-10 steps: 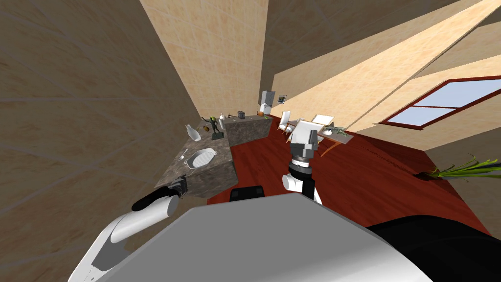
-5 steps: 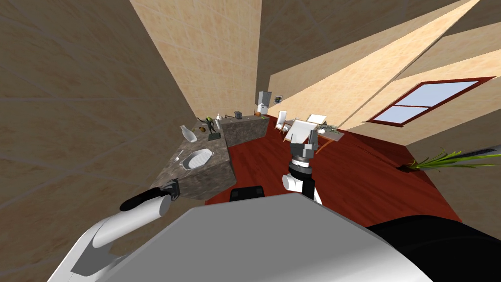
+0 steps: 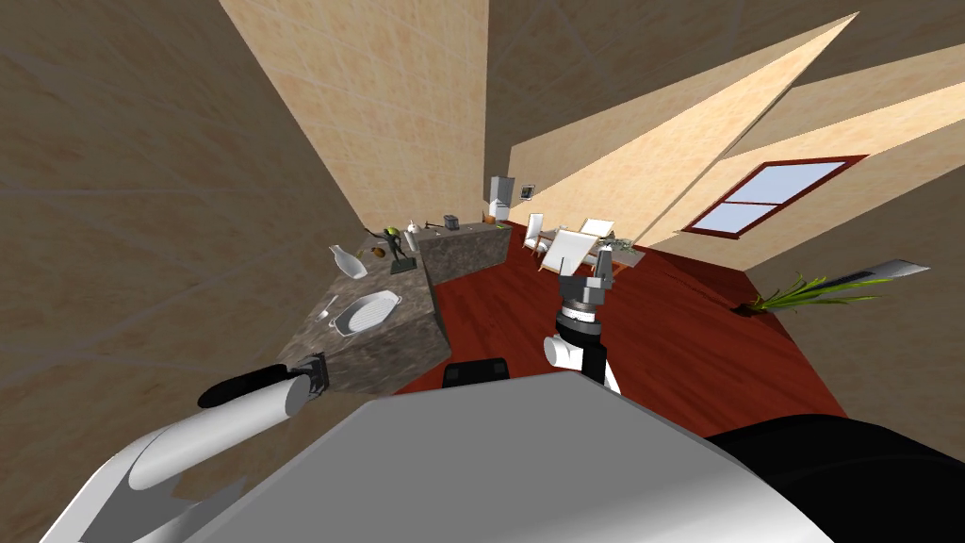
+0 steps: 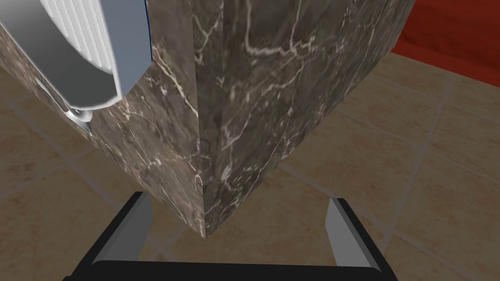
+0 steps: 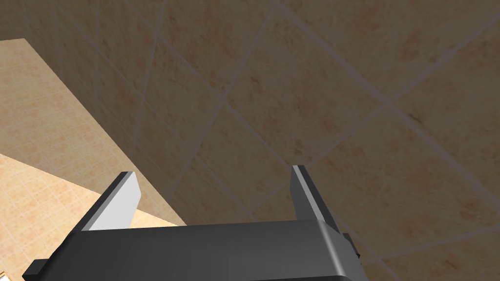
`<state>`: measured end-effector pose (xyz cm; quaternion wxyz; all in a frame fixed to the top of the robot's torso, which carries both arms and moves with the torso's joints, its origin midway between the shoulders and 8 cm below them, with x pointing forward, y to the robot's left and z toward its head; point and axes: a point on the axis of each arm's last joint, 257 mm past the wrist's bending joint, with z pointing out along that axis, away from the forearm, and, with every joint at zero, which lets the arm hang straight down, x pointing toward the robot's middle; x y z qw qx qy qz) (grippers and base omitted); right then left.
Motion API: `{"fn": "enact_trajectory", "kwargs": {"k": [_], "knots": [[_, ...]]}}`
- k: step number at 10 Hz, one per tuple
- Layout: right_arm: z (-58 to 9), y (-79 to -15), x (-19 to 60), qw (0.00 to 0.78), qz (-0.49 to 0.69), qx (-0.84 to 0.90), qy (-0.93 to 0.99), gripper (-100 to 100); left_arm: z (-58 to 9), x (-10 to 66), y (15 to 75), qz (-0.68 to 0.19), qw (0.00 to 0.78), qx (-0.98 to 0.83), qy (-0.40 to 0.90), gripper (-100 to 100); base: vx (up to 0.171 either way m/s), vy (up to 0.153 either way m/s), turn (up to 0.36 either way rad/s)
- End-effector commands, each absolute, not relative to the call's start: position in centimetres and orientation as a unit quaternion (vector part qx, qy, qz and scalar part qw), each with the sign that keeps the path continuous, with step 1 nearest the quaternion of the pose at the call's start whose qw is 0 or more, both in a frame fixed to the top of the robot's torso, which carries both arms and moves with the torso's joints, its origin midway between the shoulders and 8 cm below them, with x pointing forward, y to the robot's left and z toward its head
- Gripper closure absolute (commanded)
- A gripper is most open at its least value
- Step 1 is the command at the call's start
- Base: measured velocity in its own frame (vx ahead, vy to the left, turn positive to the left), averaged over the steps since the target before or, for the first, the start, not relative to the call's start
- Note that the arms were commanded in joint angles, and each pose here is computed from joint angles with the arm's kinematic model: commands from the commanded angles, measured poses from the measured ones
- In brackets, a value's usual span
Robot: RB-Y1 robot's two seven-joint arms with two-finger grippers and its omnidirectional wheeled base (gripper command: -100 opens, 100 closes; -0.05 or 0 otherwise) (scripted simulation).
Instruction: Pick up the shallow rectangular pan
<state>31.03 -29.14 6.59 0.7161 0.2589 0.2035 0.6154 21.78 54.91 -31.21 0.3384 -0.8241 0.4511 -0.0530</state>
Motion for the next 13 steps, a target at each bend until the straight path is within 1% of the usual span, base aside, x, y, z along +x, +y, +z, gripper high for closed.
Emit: {"fn": "enact_trajectory", "kwargs": {"k": [1, 6, 11, 13], "knots": [[6.6, -29.1, 31.0, 0.716, 0.615, 0.259, 0.204, 0, -30.9, 21.3, 55.5, -0.044, 0.33, -0.833, 0.442, -100, 0.031, -0.035, -0.084], [6.6, -29.1, 31.0, 0.716, 0.615, 0.259, 0.204, 0, -30.6, 20.2, 56.4, -0.027, 0.301, -0.853, 0.425, -100, 0.055, -0.023, -0.087], [6.6, -29.1, 31.0, 0.716, 0.615, 0.259, 0.204, 0, -30.8, 20.1, 55.8, -0.025, 0.27, -0.865, 0.422, -100, 0.084, -0.01, -0.067], [6.6, -29.1, 31.0, 0.716, 0.615, 0.259, 0.204, 0, -31.1, 20.2, 55.2, -0.027, 0.253, -0.869, 0.424, -100, 0.116, -0.006, -0.061]]}}
